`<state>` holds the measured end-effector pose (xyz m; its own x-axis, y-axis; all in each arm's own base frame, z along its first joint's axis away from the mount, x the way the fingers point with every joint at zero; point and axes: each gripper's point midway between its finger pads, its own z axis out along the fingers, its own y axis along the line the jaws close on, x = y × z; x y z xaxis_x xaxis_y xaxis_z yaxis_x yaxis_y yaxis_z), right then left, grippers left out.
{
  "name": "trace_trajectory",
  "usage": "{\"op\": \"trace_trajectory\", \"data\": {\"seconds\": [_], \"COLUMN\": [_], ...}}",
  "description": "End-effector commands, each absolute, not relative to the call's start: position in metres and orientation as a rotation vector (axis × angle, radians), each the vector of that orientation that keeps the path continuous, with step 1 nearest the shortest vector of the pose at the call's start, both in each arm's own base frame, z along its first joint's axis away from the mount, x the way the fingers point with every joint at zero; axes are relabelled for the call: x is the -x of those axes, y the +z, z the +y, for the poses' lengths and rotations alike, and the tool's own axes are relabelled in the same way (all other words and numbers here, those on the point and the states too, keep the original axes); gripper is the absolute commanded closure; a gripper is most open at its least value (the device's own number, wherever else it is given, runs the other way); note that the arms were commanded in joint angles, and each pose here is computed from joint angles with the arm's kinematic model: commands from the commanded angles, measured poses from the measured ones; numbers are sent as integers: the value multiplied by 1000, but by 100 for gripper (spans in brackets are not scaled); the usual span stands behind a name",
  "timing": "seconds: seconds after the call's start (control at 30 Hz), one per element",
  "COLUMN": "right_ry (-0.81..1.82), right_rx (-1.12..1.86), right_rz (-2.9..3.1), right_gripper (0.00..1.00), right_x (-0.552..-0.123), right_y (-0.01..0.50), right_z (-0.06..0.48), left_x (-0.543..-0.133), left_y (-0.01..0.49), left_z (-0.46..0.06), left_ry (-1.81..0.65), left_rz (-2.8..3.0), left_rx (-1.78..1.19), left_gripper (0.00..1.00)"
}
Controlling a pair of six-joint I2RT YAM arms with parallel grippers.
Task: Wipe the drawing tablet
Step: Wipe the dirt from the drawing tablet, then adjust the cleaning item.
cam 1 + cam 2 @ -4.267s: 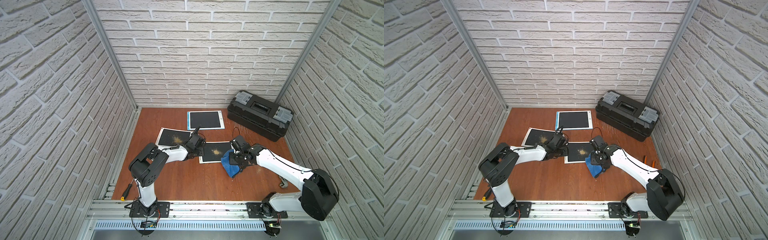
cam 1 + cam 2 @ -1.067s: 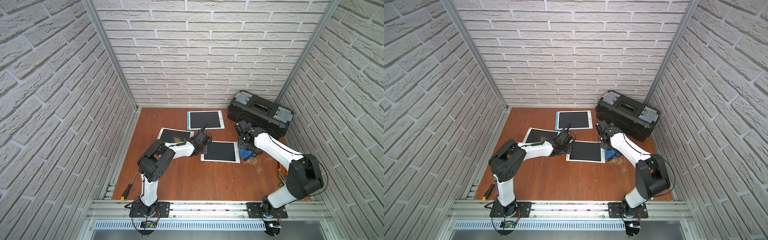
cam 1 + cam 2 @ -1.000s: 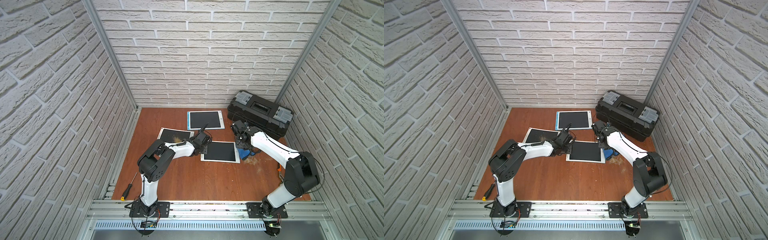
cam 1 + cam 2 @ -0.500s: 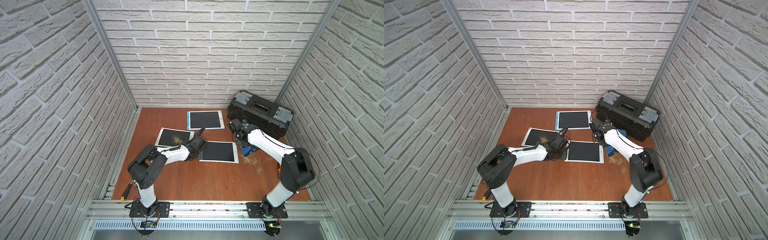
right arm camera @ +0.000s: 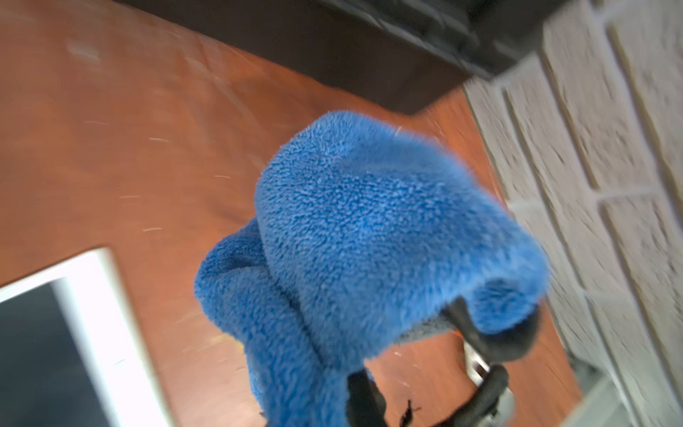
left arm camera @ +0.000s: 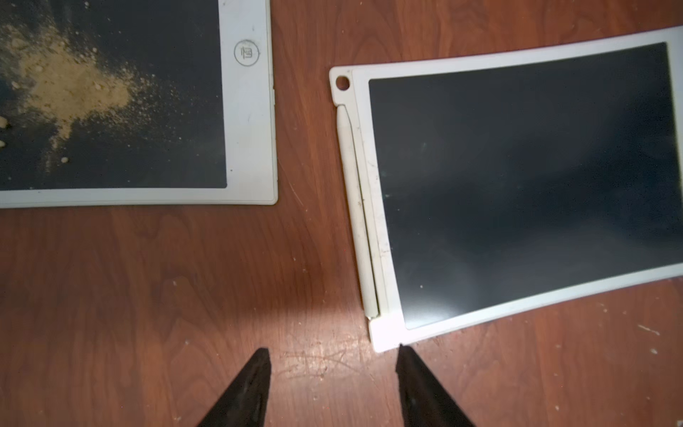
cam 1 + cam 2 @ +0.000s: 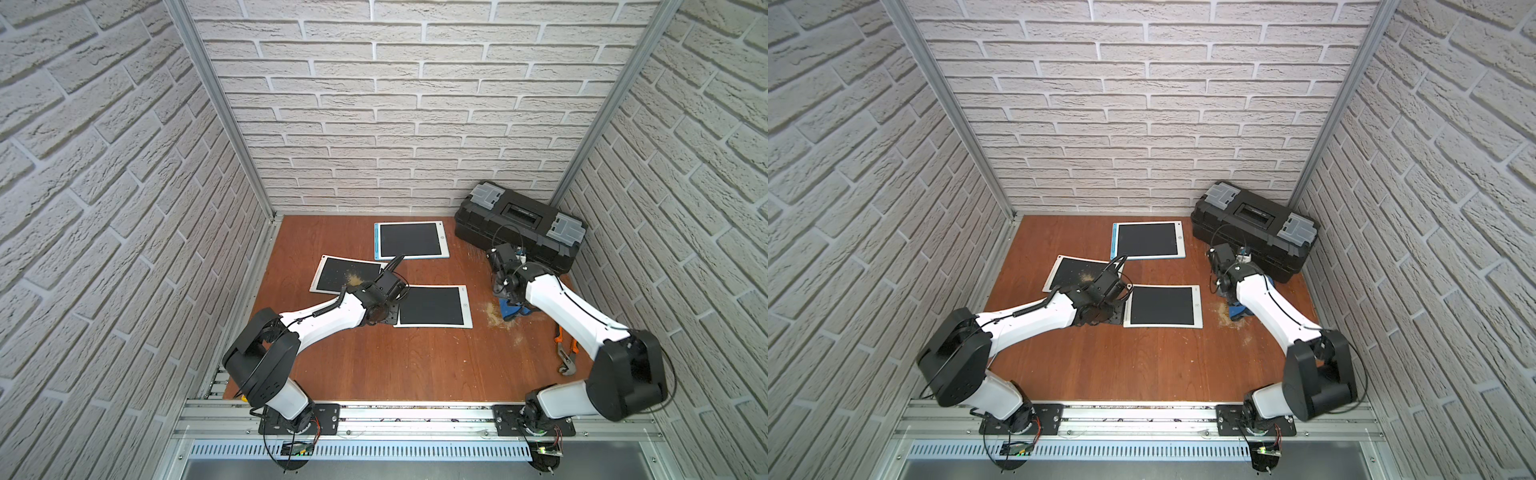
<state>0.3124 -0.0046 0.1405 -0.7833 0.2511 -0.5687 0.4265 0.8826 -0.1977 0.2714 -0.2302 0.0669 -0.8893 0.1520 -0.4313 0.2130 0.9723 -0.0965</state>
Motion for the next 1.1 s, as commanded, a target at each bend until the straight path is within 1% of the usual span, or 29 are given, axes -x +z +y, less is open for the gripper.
{"op": "trace_trajectory", "data": {"seconds": [0.0, 0.03, 0.07, 0.1, 0.17, 0.2, 0.23, 0.27, 0.3, 0.33, 0.4, 0.43, 0.47, 0.53, 0.57, 0.67, 0.73, 0.87, 1.07], "right_ry": [-225, -276, -405, -495, -547, -497, -401, -261, -204, -253, -515, -550, -498, -339, -304, -304, -199, -6, 76], "right_rx": [-727, -731, -692, -618, -503, -514, -578, -691, -758, -759, -617, -544, -544, -681, -739, -650, -617, -592, -564], "right_rz": [2587, 2678, 2697, 2654, 2475, 2414, 2407, 2480, 2579, 2668, 2631, 2559, 2523, 2522, 2568, 2667, 2650, 2629, 2631], "right_gripper": [97, 97, 97, 97, 97, 97, 95, 97, 98, 97, 97, 97, 97, 98, 98, 97, 97, 97, 97], "right_x": [-313, -309, -309, -310, -311, -308, -307, -304, -300, -295, -295, -296, -294, -290, -287, -285, -283, -277, -270], "right_y": [113, 107, 112, 123, 153, 154, 143, 120, 105, 103, 124, 135, 134, 116, 109, 112, 116, 126, 133], "right_z": [-24, -28, -32, -30, -20, -20, -24, -31, -34, -38, -42, -37, -34, -40, -43, -28, -13, 7, 17], "left_x": [-270, -270, -269, -270, -269, -269, -268, -269, -269, -269, -269, -270, -271, -274, -275, -273, -272, -271, -263], "left_y": [67, 69, 71, 73, 78, 81, 84, 88, 93, 98, 106, 111, 114, 116, 118, 122, 126, 136, 148], "left_z": [-238, -243, -250, -256, -269, -278, -286, -296, -307, -317, -337, -347, -354, -366, -374, -398, -414, -445, -480], "left_ry": [-231, -264, -300, -335, -395, -437, -474, -521, -578, -634, -758, -817, -861, -919, -943, -1018, -1090, -1311, -1546], "left_rz": [2684, 2678, 2673, 2669, 2660, 2651, 2644, 2631, 2615, 2600, 2568, 2550, 2537, 2527, 2522, 2510, 2493, 2422, 2359], "left_rx": [-269, -269, -275, -277, -293, -306, -317, -322, -331, -332, -334, -330, -325, -317, -315, -324, -305, -225, -173], "left_gripper": [43, 43, 43, 42, 42, 42, 42, 42, 42, 42, 42, 42, 42, 42, 42, 42, 42, 42, 44]}}
